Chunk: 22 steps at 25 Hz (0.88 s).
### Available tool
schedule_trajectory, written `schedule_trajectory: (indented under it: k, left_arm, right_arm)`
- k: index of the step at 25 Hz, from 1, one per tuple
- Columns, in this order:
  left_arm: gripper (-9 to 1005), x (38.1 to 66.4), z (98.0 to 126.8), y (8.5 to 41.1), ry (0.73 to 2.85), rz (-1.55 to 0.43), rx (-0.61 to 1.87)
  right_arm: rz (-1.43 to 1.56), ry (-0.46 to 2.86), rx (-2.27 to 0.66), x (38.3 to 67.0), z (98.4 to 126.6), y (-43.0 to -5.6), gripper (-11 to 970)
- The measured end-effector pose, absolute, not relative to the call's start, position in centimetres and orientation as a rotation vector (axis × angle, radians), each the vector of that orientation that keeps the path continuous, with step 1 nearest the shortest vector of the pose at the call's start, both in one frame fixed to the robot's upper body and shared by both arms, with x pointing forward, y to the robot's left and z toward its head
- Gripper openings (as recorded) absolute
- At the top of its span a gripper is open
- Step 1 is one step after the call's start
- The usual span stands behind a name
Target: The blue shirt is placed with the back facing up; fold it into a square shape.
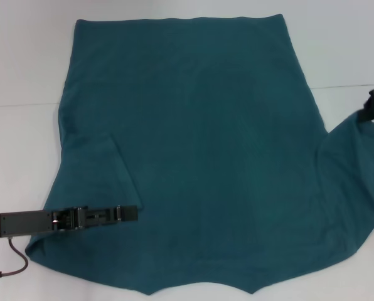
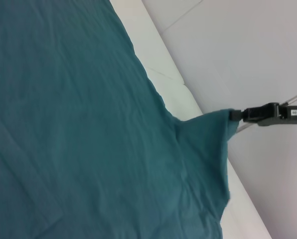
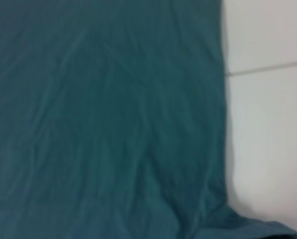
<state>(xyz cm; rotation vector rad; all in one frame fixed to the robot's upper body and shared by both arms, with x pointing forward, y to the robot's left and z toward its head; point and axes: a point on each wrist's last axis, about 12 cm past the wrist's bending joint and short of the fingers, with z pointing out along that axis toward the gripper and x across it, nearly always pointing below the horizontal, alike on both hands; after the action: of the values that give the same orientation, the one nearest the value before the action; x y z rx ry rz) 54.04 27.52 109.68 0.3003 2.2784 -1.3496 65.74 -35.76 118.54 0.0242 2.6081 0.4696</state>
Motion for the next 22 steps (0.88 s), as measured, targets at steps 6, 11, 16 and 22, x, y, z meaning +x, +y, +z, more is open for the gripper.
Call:
schedule_trajectory:
  k: [6,11,16,22]
  left_arm:
    - [919,54.2,109.7,27.6,2.278,-1.337,0.295]
    - [918,54.5,109.7,27.6,2.276,-1.323,0.290]
    - [917,54.6,109.7,27.5,2.275,-1.315,0.282]
    - [919,54.6,109.6,27.4,2.274,-1.311,0.274]
  right_arm:
    - [0.556,2.664,-0.080,65.8,118.6,-32.8,21]
    - [0.589,2.726,-0.170,65.4,117.2,-30.0,22]
    - [0.599,2.747,-0.223,65.6,116.2,-27.9,23]
    - [0.565,2.754,-0.199,66.1,115.7,-26.5,24]
